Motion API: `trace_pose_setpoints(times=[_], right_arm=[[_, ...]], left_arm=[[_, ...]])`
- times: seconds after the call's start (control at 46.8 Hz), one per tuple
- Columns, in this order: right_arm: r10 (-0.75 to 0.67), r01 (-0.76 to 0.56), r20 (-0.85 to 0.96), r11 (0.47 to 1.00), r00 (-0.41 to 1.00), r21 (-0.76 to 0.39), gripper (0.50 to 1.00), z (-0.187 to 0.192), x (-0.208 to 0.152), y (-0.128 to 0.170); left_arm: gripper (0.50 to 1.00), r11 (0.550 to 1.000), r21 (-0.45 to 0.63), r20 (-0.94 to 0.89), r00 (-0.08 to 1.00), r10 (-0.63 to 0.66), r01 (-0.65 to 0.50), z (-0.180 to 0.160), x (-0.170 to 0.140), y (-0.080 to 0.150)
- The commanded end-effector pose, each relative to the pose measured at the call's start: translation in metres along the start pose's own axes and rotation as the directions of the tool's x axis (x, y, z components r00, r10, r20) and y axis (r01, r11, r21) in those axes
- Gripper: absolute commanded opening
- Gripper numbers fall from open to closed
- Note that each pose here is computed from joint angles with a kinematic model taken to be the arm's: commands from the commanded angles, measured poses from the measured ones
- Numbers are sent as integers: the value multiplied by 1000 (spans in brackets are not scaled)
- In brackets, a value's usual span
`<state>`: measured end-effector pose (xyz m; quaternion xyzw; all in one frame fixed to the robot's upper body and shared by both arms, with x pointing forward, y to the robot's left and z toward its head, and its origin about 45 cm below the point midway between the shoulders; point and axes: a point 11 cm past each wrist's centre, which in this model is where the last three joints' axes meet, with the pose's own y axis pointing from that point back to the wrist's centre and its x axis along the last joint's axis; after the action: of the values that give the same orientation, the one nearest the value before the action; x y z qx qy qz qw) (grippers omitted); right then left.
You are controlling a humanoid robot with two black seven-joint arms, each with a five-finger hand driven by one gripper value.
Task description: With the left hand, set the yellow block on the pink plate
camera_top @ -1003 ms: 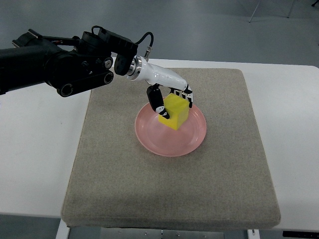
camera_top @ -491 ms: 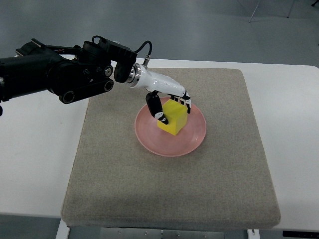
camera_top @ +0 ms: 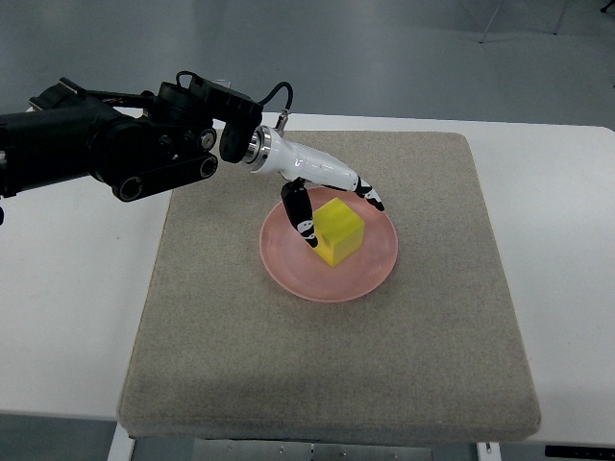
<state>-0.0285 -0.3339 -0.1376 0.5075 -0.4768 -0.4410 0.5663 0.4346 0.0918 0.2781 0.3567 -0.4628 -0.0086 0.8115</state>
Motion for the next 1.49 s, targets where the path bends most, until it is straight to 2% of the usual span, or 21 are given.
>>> trace_pose_setpoints(times=[0.0, 0.171, 0.299, 0.491, 0.64, 0.79, 1.003, 1.089, 1.195, 1.323, 1.473], right_arm=[[0, 0, 0, 1000, 1000, -1, 924, 0, 0, 0], [0, 0, 0, 1000, 1000, 0, 924, 0, 0, 0], [0, 0, 0, 1000, 1000, 0, 924, -1, 0, 0], [0, 0, 0, 1000, 1000, -1, 924, 0, 0, 0], [0, 0, 0, 1000, 1000, 0, 924, 0, 0, 0], [0, 0, 0, 1000, 1000, 2, 924, -1, 0, 0], [0, 0, 0, 1000, 1000, -1, 924, 0, 0, 0], [0, 0, 0, 1000, 1000, 0, 924, 0, 0, 0], [0, 0, 0, 1000, 1000, 0, 924, 0, 0, 0], [0, 0, 0, 1000, 1000, 0, 924, 0, 0, 0], [0, 0, 0, 1000, 1000, -1, 924, 0, 0, 0]], left_arm=[[962, 1000, 2, -2, 1000, 8, -8, -1, 3, 2], [964, 997, 3, -12, 997, 75, -75, -2, 24, 11], [964, 992, 66, -27, 994, 109, -107, -25, 26, 28], [964, 967, 196, -43, 984, 175, -164, -68, 36, 64], [964, 917, 334, -39, 969, 243, -216, -110, 42, 101], [964, 854, 465, -73, 951, 300, -234, -154, 16, 122], [964, 791, 515, -88, 898, 432, -330, -173, 8, 136], [964, 756, 537, -120, 854, 507, -374, -180, 7, 142], [964, 712, 549, -191, 764, 616, -437, -183, 10, 140], [964, 649, 559, -315, 592, 742, -517, -184, 12, 139], [964, 591, 568, -435, 401, 806, -572, -184, 9, 133]])
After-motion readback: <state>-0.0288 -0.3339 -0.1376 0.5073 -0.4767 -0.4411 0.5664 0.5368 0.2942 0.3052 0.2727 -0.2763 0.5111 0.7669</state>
